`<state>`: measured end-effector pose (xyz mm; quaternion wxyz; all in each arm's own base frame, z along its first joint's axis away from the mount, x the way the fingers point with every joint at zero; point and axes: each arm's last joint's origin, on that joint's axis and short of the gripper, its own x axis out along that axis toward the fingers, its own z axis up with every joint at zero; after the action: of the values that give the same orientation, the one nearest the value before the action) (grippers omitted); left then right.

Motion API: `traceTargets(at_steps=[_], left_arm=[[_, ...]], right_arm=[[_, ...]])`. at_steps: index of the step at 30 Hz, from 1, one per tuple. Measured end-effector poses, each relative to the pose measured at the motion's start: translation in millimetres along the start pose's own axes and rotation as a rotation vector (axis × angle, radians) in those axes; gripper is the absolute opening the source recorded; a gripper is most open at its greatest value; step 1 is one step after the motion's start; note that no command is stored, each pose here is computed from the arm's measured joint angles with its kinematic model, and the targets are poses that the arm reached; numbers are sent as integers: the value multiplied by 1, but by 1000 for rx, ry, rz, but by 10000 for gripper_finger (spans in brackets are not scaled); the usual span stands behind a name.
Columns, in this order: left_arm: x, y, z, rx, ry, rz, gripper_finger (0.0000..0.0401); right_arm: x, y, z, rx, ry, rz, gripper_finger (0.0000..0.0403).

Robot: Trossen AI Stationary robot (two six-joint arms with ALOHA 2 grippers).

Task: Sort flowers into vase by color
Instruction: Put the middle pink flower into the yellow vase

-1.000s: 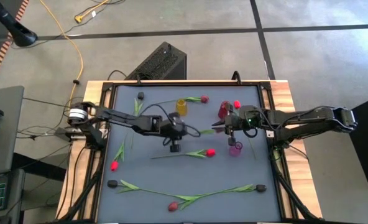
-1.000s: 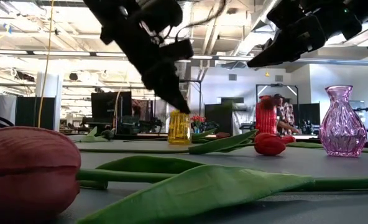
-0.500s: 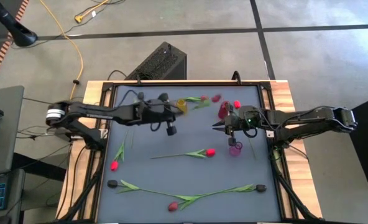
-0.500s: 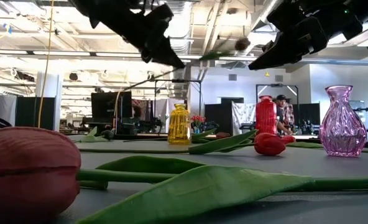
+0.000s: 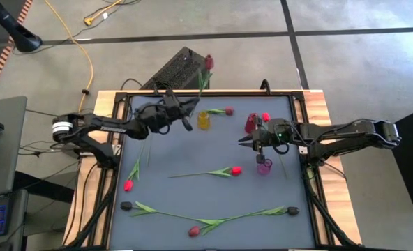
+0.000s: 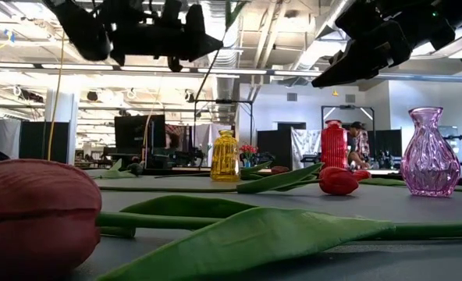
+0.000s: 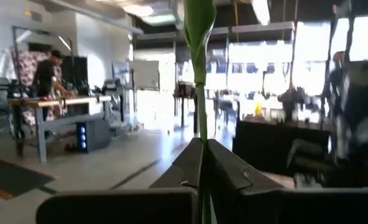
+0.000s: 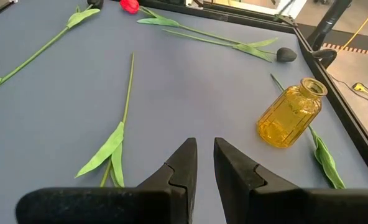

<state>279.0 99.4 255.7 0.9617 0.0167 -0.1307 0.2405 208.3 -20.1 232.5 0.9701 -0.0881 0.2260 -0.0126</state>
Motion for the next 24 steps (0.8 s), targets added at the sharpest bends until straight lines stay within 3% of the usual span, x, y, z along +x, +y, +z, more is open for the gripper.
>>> traceTargets(at_steps=[16, 20, 24], left_arm=[[17, 33, -51, -132, -187, 13, 0], [25, 42, -56, -194, -184, 11, 0], [35, 41, -54, -186, -199, -25, 0]], right_arm=[[0, 0, 0, 0, 0, -3, 82], [0, 0, 0, -5, 1, -3, 82], [0, -1, 0, -8, 1, -3, 82]])
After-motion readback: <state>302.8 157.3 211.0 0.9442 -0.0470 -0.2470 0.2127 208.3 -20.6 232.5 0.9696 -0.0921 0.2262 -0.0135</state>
